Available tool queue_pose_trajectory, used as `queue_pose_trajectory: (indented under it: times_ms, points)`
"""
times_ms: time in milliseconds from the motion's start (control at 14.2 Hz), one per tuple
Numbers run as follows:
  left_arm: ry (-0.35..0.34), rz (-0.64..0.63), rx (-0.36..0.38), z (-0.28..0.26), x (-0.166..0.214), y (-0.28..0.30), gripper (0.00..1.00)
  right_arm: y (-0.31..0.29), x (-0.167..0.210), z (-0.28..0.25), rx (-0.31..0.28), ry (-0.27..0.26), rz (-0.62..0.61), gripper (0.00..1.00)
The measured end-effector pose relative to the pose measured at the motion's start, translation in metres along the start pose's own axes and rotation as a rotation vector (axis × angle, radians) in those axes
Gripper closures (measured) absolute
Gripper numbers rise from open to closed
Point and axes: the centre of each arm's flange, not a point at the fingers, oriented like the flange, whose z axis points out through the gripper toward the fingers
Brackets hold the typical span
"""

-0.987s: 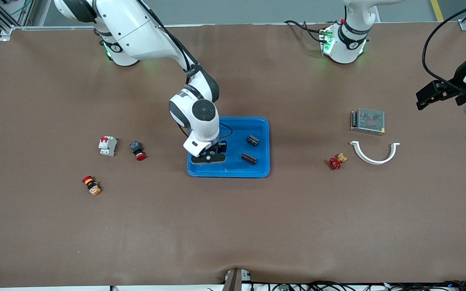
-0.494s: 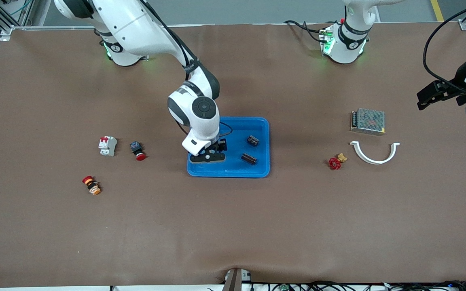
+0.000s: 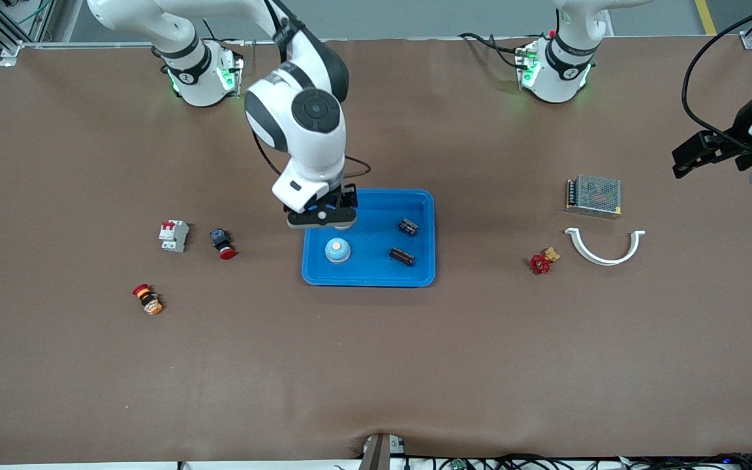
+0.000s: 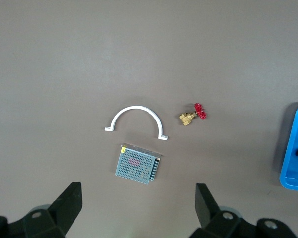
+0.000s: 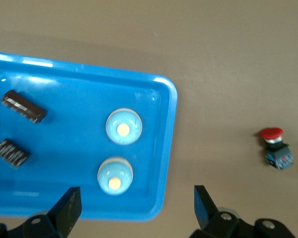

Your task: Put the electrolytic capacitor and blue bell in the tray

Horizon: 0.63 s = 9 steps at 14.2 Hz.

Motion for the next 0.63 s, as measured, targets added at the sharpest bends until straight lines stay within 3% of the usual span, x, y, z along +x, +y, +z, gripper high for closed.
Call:
queue_pose_trajectory:
  times_ms: [353, 635]
  points:
    - [-0.004, 0.001, 0.000, 0.002, 0.001, 0.000, 0.00, 0.057, -0.020, -0.090, 0.017, -0.050, -0.010, 0.00]
    - [0.000, 0.001, -0.001, 0.004, 0.003, 0.001, 0.00, 0.140, -0.042, -0.171, 0.019, -0.050, -0.010, 0.00]
